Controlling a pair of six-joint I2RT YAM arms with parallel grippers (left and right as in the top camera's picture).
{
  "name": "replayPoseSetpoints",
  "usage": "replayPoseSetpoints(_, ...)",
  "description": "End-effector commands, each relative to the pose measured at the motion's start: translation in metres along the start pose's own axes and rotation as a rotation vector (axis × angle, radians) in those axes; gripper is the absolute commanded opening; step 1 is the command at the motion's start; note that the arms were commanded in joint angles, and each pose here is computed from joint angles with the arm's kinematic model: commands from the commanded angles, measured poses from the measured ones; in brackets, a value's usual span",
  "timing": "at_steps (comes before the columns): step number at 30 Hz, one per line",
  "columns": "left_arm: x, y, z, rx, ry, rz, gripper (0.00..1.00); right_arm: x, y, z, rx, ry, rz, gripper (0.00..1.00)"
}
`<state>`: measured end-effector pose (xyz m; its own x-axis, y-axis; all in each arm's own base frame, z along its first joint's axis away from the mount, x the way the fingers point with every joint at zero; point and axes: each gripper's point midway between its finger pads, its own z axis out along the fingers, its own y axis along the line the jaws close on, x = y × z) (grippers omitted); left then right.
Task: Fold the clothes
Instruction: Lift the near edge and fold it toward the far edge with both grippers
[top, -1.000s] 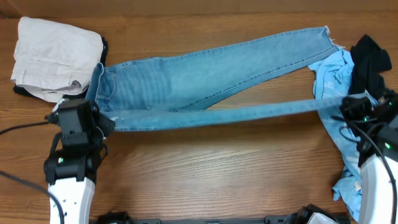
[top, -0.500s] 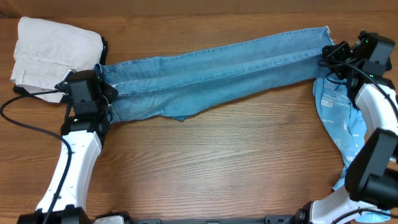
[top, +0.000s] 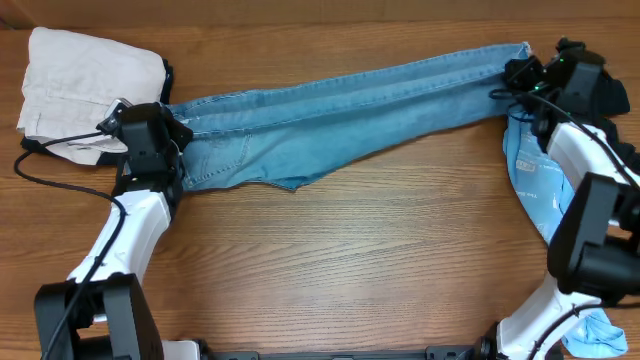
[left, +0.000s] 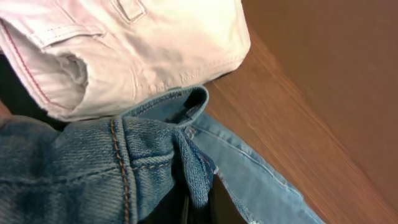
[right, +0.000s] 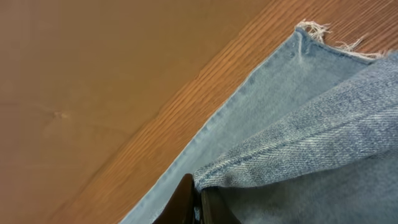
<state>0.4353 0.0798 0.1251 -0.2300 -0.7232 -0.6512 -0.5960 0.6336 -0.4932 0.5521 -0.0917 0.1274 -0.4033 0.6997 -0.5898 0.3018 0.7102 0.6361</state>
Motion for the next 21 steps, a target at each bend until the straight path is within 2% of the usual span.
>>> replayPoseSetpoints(1,-0.031,0.018,0.008,-0.093,-0.130,-0.028,0.04,-0.031,-0.005,0.016,0.083,-0.128,-0.025,0.04)
replayPoseSetpoints(7,-0.020,0.018,0.032,-0.076,-0.128,-0.028,0.04,-0.017,0.006,0.046,0.076,-0.137,-0.055,0.04)
replayPoseSetpoints(17,-0.015,0.020,0.054,-0.056,-0.158,-0.038,0.04,-0.010,-0.009,0.071,0.071,-0.187,-0.059,0.04)
replayPoseSetpoints(18,-0.014,0.020,0.057,-0.055,-0.160,-0.038,0.07,-0.010,-0.008,0.073,0.062,-0.195,-0.059,0.12)
replayPoseSetpoints(19,-0.014,0.020,0.059,-0.049,-0.166,-0.041,0.36,-0.010,-0.007,0.076,0.052,-0.211,-0.063,0.35)
replayPoseSetpoints(20,-0.015,0.018,0.060,-0.042,-0.174,-0.042,0.75,-0.012,-0.005,0.077,0.042,-0.223,-0.067,0.84)
replayPoseSetpoints(21,-0.017,0.017,0.060,-0.035,-0.181,-0.045,1.00,-0.013,-0.002,0.078,0.029,-0.239,-0.070,1.00)
